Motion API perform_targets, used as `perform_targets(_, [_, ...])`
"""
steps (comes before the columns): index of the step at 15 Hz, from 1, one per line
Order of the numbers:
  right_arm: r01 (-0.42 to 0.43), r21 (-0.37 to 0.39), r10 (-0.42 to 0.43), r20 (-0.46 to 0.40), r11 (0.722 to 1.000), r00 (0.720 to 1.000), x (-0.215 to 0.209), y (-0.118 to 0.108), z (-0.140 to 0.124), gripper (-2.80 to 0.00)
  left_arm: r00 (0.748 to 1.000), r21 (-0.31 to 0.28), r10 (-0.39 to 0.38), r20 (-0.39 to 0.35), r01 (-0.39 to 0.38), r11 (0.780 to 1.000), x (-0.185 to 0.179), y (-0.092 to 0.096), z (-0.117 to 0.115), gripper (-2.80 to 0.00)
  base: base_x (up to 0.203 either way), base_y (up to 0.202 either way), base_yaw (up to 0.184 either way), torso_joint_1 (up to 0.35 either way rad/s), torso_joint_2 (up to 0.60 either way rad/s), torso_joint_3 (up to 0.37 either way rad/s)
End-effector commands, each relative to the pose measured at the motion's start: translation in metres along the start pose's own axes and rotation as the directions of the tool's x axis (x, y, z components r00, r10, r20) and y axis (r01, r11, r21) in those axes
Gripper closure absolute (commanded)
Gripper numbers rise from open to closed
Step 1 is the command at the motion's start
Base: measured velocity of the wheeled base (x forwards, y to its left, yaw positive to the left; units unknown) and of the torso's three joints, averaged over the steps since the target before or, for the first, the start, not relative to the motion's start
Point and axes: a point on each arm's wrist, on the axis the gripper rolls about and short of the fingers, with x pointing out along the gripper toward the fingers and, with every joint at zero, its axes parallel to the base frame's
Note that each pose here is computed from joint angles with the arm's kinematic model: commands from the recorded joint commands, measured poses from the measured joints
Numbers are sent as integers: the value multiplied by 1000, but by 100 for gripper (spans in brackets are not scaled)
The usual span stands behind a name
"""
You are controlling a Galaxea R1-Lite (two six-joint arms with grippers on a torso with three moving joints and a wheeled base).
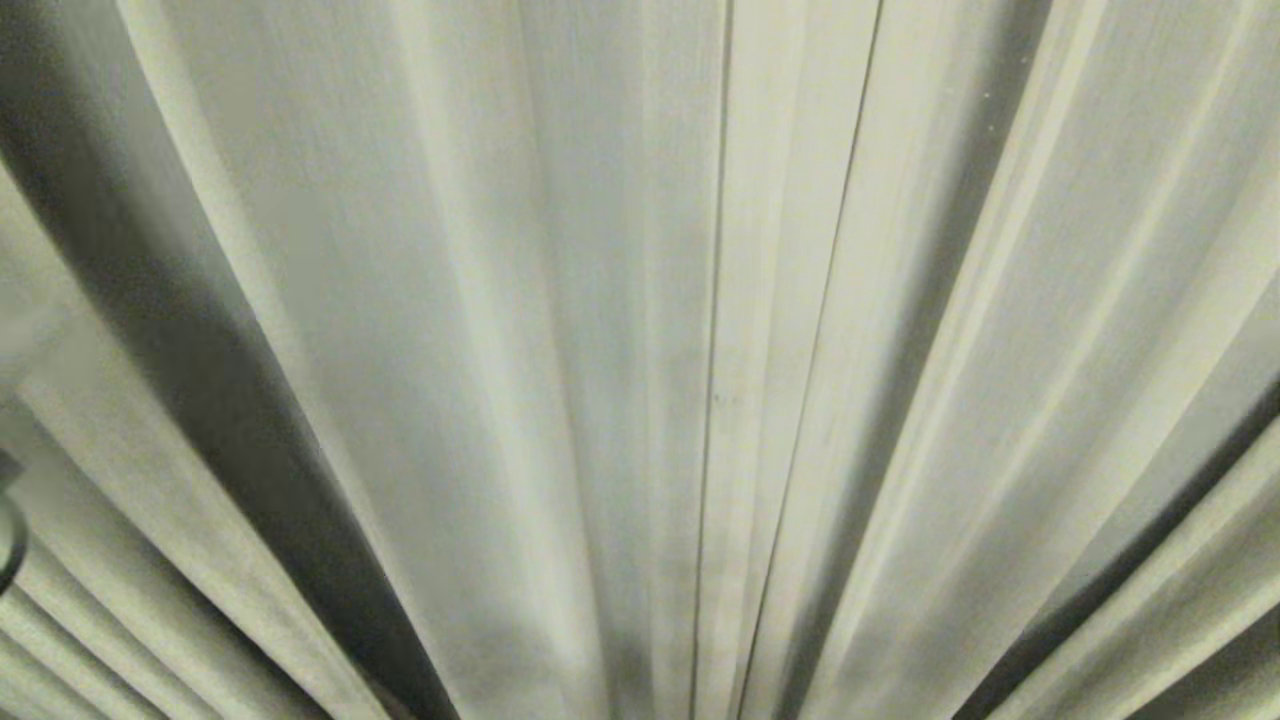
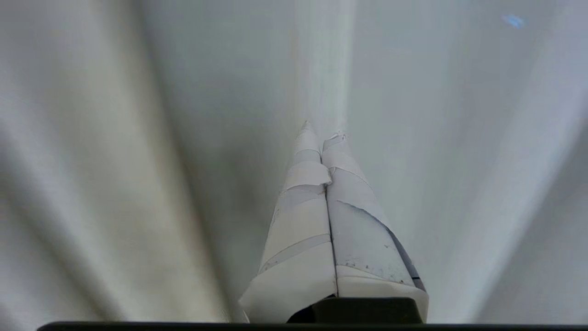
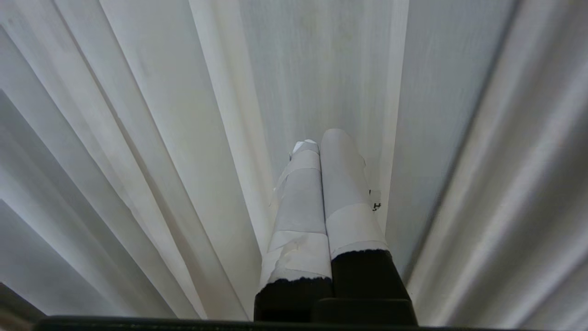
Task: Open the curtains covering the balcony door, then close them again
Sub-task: Pull the outer curtains open on both sides
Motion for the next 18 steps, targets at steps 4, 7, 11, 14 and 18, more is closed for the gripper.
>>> perform_targets(4, [-1, 0, 1, 1, 1000, 1000, 0, 0, 0, 0, 973, -25, -191, -130, 190, 982, -3, -7, -38, 0, 0, 0, 0, 0, 0, 0])
perform_targets(7, [1, 0, -1, 1, 1000, 1000, 0, 0, 0, 0, 940, -77, -293, -174, 284, 956, -17, -18, -58, 0, 0, 0, 0, 0, 0, 0])
perform_targets(11, [1, 0, -1, 1, 1000, 1000, 0, 0, 0, 0, 926, -107, -336, -173, 322, 941, -57, -44, -73, 0, 0, 0, 0, 0, 0, 0])
perform_targets(14, [0, 0, 0, 1, 1000, 1000, 0, 0, 0, 0, 942, -110, -271, -197, 253, 961, -93, -58, -86, 0, 0, 0, 0, 0, 0, 0])
perform_targets(18, [-1, 0, 1, 1, 1000, 1000, 0, 0, 0, 0, 968, -84, -126, -219, 110, 990, -131, -59, -106, 0, 0, 0, 0, 0, 0, 0])
